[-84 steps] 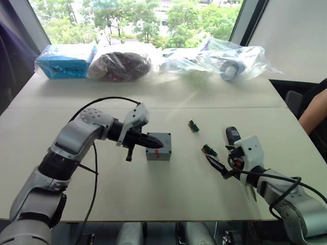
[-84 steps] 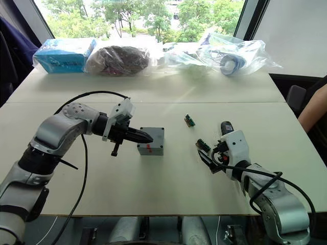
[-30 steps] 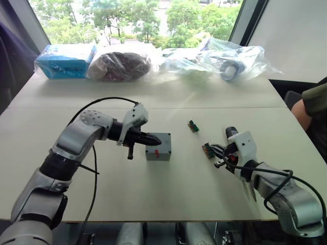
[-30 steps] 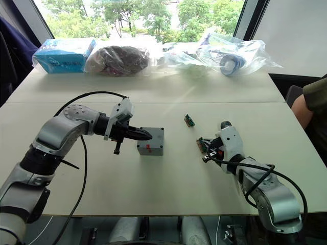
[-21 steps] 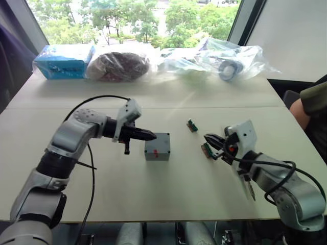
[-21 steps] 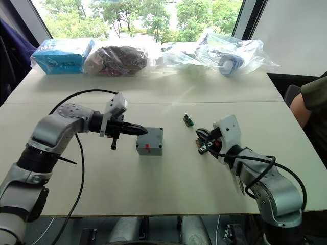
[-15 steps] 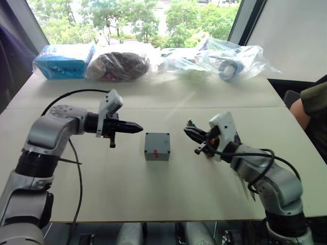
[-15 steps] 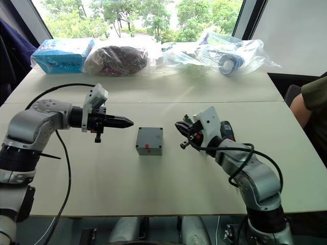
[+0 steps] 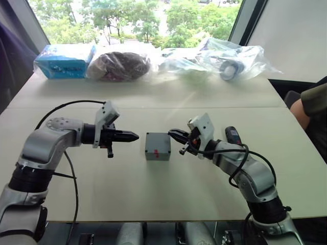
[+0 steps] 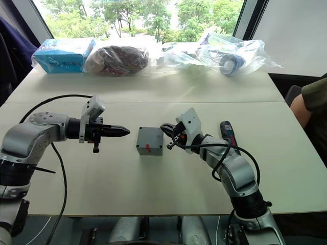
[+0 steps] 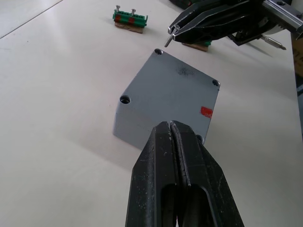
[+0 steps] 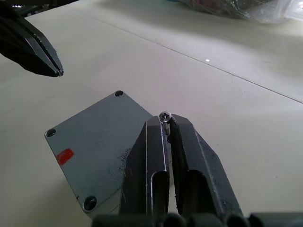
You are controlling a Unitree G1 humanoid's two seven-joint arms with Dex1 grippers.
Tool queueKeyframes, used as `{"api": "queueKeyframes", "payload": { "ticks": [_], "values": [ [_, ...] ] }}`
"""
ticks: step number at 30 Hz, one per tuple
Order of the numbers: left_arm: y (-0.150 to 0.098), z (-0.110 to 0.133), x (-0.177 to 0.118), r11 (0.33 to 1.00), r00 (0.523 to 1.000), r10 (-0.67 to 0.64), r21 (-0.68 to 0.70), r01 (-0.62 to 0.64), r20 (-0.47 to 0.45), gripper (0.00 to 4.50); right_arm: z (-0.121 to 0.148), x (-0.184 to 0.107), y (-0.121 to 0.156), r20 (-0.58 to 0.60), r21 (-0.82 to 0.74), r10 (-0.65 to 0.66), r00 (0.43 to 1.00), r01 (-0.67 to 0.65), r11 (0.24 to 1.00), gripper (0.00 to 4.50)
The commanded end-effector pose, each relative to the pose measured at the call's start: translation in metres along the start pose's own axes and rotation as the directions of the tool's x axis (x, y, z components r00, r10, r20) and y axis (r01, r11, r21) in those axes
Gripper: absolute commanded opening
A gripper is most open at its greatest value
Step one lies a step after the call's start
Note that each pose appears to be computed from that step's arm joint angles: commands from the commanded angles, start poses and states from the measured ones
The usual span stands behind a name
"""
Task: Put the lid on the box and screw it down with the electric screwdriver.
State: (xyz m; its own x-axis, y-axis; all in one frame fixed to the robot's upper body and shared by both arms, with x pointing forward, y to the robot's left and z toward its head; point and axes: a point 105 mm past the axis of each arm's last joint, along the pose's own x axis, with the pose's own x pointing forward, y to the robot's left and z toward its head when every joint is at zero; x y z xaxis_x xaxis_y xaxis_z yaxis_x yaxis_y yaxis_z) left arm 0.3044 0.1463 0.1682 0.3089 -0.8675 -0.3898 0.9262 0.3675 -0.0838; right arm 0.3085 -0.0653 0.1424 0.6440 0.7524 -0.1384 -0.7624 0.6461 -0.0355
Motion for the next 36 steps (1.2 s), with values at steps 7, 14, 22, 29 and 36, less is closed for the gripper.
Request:
{"api": "queueKeyframes", "payload": {
  "ticks": [7,14,22,29,36],
  "values": [
    [0.000,0.010,-0.005,0.999,0.999,0.023,0.044,-0.025,0.028,0.00,0.008,0.005,0.001,0.037,-0.022,0.012,0.999,-0.011,1.000,0.03],
    [0.000,0.011,-0.004,0.998,0.999,0.025,0.048,-0.027,0.028,0.00,0.004,0.008,-0.002,0.030,-0.023,0.006,1.000,-0.005,1.000,0.03],
    [0.000,0.015,-0.001,0.998,0.999,0.024,0.055,-0.026,0.034,0.00,0.000,0.009,-0.001,0.007,-0.023,0.011,1.000,-0.011,1.000,0.83],
    [-0.004,0.032,0.006,0.998,0.996,-0.011,0.064,0.005,0.093,0.00,0.016,0.003,-0.008,0.049,-0.043,-0.031,0.998,0.033,0.999,2.82],
    [-0.032,0.060,0.023,0.963,0.974,-0.209,0.190,0.190,0.087,0.00,0.057,-0.049,-0.042,0.056,0.007,-0.193,0.980,0.193,0.981,3.32]
  ]
}}
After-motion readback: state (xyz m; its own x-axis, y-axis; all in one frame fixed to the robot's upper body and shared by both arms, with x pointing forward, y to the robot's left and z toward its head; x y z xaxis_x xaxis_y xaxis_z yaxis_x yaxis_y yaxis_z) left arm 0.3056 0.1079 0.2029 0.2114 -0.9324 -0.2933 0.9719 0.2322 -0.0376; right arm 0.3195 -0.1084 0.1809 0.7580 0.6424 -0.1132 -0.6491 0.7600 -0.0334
